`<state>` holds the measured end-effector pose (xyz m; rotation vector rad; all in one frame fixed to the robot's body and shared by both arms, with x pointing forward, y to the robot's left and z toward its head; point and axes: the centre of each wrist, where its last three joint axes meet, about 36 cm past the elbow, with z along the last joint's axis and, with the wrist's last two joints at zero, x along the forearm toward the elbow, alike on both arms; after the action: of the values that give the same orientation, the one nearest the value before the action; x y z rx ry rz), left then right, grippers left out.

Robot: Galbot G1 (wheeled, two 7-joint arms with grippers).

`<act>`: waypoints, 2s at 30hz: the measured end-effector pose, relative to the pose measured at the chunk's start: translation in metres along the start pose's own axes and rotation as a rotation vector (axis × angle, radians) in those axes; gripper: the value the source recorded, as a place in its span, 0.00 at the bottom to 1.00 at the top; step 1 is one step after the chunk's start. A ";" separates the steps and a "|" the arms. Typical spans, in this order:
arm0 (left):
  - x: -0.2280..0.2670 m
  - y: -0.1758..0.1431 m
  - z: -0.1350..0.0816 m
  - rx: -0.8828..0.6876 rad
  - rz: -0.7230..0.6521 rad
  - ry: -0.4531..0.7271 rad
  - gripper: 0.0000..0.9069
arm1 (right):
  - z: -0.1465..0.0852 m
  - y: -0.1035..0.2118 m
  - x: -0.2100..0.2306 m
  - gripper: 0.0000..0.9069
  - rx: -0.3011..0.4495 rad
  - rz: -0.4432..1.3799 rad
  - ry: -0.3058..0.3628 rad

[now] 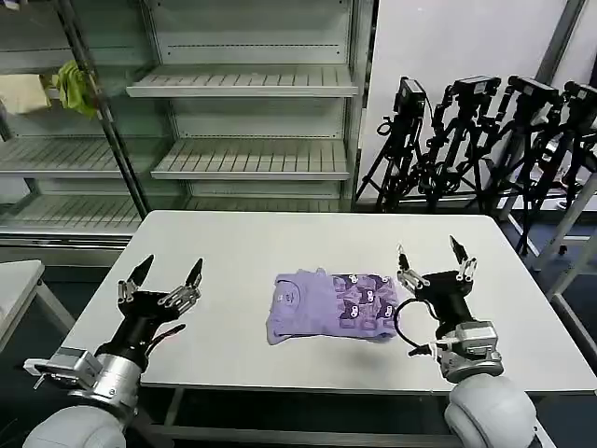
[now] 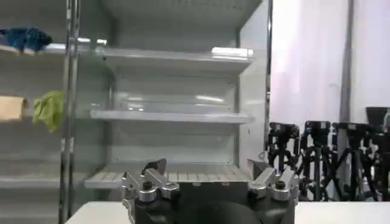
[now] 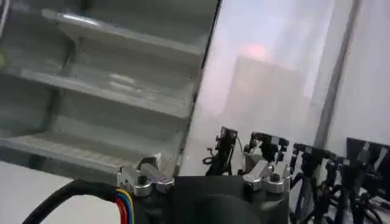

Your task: Fold and organize the clothes.

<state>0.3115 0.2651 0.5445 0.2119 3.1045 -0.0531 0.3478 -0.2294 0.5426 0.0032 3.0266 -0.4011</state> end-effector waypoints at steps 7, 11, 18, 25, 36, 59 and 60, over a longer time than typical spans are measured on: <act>-0.006 0.000 0.005 -0.018 0.023 -0.024 1.00 | -0.015 -0.009 0.011 1.00 -0.002 0.011 -0.023; -0.009 0.000 0.007 -0.027 0.024 -0.039 1.00 | -0.021 -0.014 0.017 1.00 0.001 0.022 -0.032; -0.015 -0.001 0.009 -0.023 0.019 -0.058 1.00 | -0.023 -0.023 0.024 1.00 0.020 0.049 -0.038; -0.018 0.001 0.010 -0.022 0.009 -0.067 1.00 | -0.021 -0.029 0.022 1.00 0.037 0.064 -0.052; -0.018 0.003 0.009 -0.018 -0.001 -0.075 1.00 | -0.017 -0.032 0.016 1.00 0.035 0.069 -0.059; -0.013 0.000 0.003 -0.002 -0.012 -0.100 1.00 | -0.006 -0.026 0.010 1.00 0.039 0.045 -0.075; -0.013 0.000 0.003 -0.002 -0.013 -0.102 1.00 | -0.005 -0.026 0.010 1.00 0.040 0.042 -0.077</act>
<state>0.3242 0.2634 0.5423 0.1828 3.0042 -0.0597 0.3375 -0.2529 0.5532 0.0532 2.9371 -0.4467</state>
